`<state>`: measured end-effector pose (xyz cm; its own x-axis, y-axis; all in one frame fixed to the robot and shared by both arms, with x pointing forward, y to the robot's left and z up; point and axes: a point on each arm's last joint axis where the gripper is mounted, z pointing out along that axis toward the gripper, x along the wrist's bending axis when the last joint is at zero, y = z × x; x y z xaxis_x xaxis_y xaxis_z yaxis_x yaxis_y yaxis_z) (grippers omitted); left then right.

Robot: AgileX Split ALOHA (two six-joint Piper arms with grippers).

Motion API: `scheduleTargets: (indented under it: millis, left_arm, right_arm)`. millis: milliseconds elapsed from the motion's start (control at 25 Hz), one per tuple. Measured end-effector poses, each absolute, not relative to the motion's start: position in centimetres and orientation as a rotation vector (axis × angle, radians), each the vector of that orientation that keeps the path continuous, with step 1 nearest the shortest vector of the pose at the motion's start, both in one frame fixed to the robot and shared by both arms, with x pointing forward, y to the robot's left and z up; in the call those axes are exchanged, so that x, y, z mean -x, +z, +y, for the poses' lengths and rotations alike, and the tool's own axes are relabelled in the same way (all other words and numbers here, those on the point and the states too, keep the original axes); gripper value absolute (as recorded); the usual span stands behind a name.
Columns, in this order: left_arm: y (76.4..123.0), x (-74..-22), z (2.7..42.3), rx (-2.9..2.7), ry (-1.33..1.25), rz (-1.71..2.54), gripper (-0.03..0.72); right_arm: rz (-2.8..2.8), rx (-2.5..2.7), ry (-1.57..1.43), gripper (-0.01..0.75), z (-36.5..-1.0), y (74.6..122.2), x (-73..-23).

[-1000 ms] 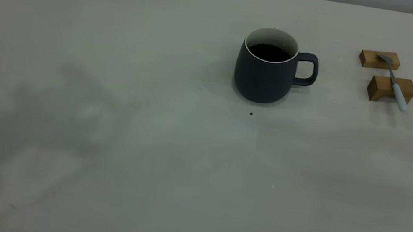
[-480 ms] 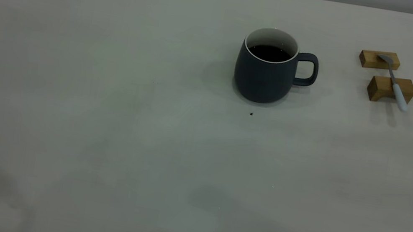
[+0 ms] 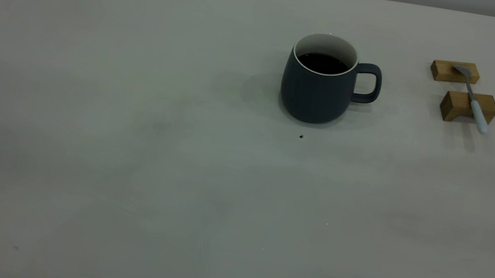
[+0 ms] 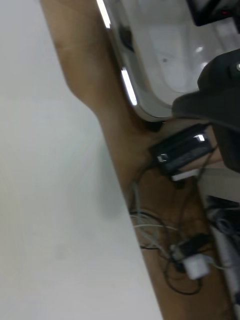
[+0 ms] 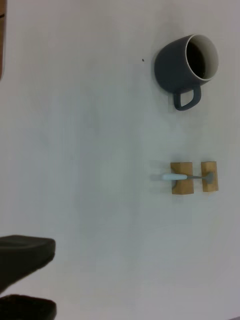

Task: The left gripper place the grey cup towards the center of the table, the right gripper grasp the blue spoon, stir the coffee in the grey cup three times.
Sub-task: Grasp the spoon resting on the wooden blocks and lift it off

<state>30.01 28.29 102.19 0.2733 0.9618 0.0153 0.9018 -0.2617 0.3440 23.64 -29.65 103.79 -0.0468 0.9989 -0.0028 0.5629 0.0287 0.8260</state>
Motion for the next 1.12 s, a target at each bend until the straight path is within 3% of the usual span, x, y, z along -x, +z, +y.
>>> scheduleTargets:
  millis: [880,1120]
  left_arm:
    - [103.5,-22.8,30.5,-1.618,0.805,1.808,0.585]
    - [103.3,-22.2,30.5,-1.592,0.828,1.795,0.585]
  right_arm:
    - [1.68,-1.6,0.885,0.238,-29.6,103.8,-23.6]
    - [1.68,-1.6,0.885,0.238,-29.6,103.8,-23.6]
